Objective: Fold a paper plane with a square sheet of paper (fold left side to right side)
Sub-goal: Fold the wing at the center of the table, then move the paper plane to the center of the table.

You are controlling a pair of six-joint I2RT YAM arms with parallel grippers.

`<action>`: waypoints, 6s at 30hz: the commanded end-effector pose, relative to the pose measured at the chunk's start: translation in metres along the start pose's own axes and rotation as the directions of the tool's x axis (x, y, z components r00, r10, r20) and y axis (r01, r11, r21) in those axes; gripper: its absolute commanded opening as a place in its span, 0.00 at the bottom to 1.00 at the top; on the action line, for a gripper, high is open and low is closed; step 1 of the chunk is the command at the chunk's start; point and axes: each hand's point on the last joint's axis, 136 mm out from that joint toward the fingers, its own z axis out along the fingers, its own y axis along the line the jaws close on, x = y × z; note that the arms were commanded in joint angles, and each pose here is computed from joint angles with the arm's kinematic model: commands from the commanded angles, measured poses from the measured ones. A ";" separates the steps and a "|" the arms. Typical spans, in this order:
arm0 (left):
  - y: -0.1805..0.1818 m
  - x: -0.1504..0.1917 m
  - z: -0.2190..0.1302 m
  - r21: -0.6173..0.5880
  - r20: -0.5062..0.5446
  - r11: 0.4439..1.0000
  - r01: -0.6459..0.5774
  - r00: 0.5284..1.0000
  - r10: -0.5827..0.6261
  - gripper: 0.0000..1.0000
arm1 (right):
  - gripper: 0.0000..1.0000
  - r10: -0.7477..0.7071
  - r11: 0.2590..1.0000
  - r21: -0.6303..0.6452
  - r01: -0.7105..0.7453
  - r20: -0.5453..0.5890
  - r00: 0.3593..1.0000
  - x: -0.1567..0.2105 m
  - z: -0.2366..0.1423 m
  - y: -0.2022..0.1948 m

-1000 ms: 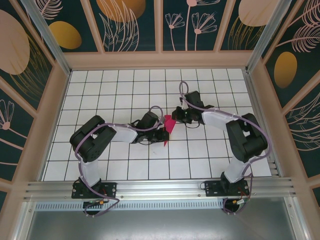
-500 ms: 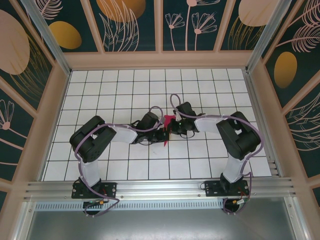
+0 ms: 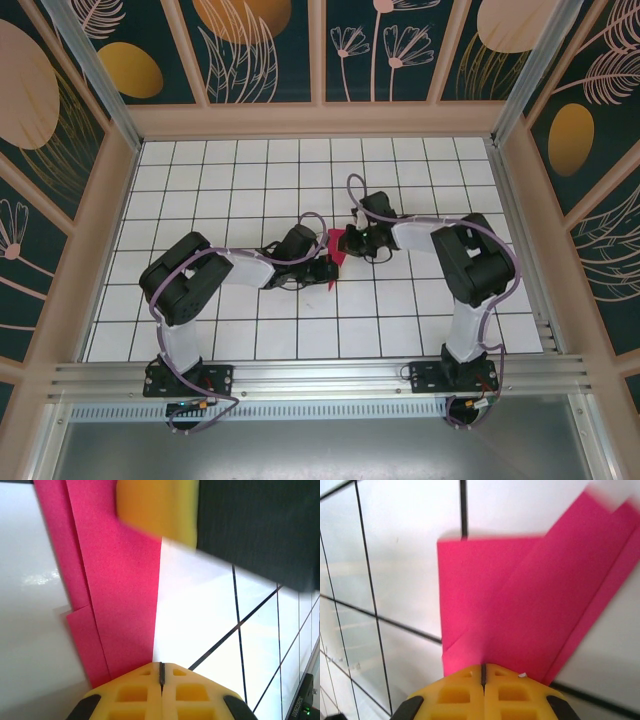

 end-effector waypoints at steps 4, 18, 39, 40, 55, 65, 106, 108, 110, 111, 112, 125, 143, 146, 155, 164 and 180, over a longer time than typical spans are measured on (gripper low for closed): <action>0.049 0.045 0.001 -0.160 -0.115 0.984 0.072 0.989 -0.091 0.00 | 0.01 0.005 0.989 0.146 -0.023 0.117 0.993 -0.055 -0.005 -0.050; 0.046 0.048 -0.003 -0.145 -0.115 0.987 0.075 0.989 -0.092 0.00 | 0.01 0.037 0.988 0.141 -0.058 0.144 0.989 -0.083 -0.011 -0.070; 0.014 0.072 -0.028 -0.018 -0.167 1.000 -0.010 0.986 0.007 0.09 | 0.08 0.024 1.000 -0.008 -0.024 0.121 0.992 -0.082 -0.010 -0.042; 0.014 0.071 -0.030 -0.025 -0.159 1.000 -0.016 0.987 0.012 0.09 | 0.12 0.017 1.000 -0.019 -0.015 0.129 0.991 -0.085 -0.013 -0.037; 0.012 -0.021 -0.098 -0.289 0.313 0.957 -0.031 0.942 0.124 0.32 | 0.60 -0.046 0.973 0.231 -0.030 0.320 0.946 -0.104 -0.107 -0.015; 0.008 -0.063 -0.125 -0.398 0.468 0.917 0.016 0.863 0.188 0.43 | 0.69 0.012 0.965 0.254 -0.059 0.186 0.983 -0.029 -0.049 0.008; 0.001 -0.069 -0.173 -0.390 0.594 0.919 0.060 0.779 0.201 0.76 | 0.52 -0.037 0.948 0.319 -0.009 0.140 0.989 0.025 -0.101 -0.004; 0.002 -0.069 -0.175 -0.393 0.600 0.917 0.065 0.775 0.202 0.82 | 0.52 -0.025 0.950 0.312 -0.009 0.106 0.994 0.039 -0.087 0.002; 0.004 -0.069 -0.177 -0.398 0.601 0.915 0.067 0.773 0.205 0.84 | 0.51 -0.023 0.941 0.338 -0.006 0.081 0.996 0.047 -0.077 -0.002; 0.005 -0.068 -0.177 -0.398 0.601 0.915 0.069 0.773 0.204 0.84 | 0.50 -0.018 0.933 0.360 -0.010 0.073 0.997 0.049 -0.074 -0.005; 0.005 -0.067 -0.177 -0.399 0.601 0.914 0.068 0.773 0.205 0.84 | 0.48 -0.018 0.926 0.378 -0.008 0.066 0.998 0.050 -0.071 -0.009; 0.008 -0.064 -0.179 -0.398 0.602 0.914 0.071 0.773 0.202 0.86 | 0.37 -0.019 0.898 0.440 0.001 0.037 0.999 0.057 -0.063 -0.018; 0.011 -0.063 -0.177 -0.407 0.594 0.911 0.070 0.778 0.206 0.87 | 0.50 -0.027 0.898 0.441 0.006 0.041 0.999 0.061 -0.069 -0.010; 0.012 -0.063 -0.177 -0.410 0.594 0.909 0.070 0.777 0.208 0.87 | 0.50 -0.033 0.897 0.441 0.014 0.035 0.999 0.062 -0.065 -0.010; 0.013 -0.062 -0.177 -0.416 0.589 0.907 0.071 0.781 0.209 0.88 | 0.29 -0.026 0.904 0.426 0.023 0.003 1.000 0.063 -0.046 -0.010; 0.014 -0.060 -0.179 -0.419 0.589 0.905 0.072 0.780 0.210 0.88 | 0.00 -0.070 0.893 0.447 0.049 0.029 0.997 0.021 -0.052 -0.005; 0.016 -0.058 -0.181 -0.419 0.590 0.905 0.073 0.780 0.210 0.89 | 0.05 -0.153 0.836 0.525 0.162 -0.060 0.986 -0.049 -0.027 -0.013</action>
